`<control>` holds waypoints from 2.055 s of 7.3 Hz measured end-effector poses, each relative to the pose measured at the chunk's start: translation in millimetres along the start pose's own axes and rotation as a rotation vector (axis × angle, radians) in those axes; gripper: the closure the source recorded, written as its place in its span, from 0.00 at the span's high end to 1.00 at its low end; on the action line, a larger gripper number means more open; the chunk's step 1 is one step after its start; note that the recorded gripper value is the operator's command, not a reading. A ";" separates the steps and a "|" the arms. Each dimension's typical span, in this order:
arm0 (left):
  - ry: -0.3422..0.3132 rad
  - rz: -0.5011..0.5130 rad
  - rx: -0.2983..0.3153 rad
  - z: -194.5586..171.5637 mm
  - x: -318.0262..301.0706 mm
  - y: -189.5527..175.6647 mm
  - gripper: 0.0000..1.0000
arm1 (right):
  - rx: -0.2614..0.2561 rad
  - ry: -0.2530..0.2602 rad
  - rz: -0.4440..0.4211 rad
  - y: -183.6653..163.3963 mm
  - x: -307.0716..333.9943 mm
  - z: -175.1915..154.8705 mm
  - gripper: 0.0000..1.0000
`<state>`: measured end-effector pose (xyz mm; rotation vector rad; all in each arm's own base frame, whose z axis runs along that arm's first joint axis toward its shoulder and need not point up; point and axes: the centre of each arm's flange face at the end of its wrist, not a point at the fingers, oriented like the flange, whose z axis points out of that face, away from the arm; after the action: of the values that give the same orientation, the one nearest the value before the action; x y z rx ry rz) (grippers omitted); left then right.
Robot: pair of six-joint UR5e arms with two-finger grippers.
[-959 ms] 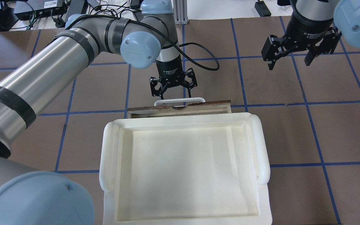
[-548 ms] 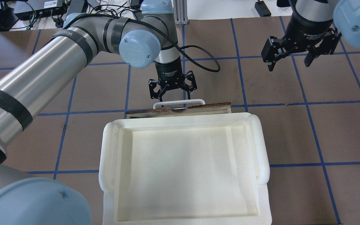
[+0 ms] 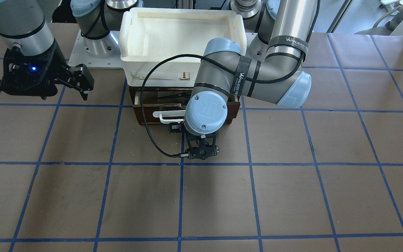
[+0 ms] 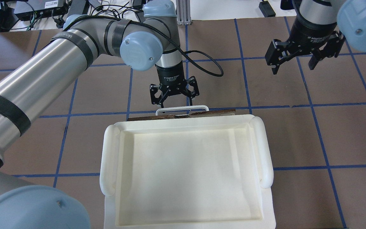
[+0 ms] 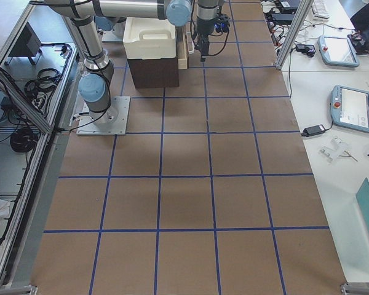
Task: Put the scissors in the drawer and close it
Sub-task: 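Keep pushing the drawer fully shut with the left gripper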
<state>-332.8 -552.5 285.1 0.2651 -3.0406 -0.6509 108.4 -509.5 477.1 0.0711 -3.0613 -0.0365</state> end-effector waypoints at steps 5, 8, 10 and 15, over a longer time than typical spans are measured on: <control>-0.025 0.026 -0.014 10.6 3.8 18.8 1.00 | 0.011 -0.003 0.013 1.1 0.3 -3.1 1.00; -0.048 0.037 -0.031 19.9 -2.5 28.7 1.00 | 0.015 0.000 0.017 1.8 0.9 -4.4 1.00; -0.054 0.046 -0.037 22.7 -6.2 34.4 1.00 | 0.015 0.000 0.016 2.0 0.8 -4.7 1.00; -0.068 0.047 -0.068 24.0 -9.6 42.3 1.00 | 0.013 -0.010 0.016 0.5 -0.2 -2.9 1.00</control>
<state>-331.4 -503.1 280.6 0.1734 -3.0709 -0.7739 108.8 -509.1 479.9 0.0477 -3.0724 -0.0159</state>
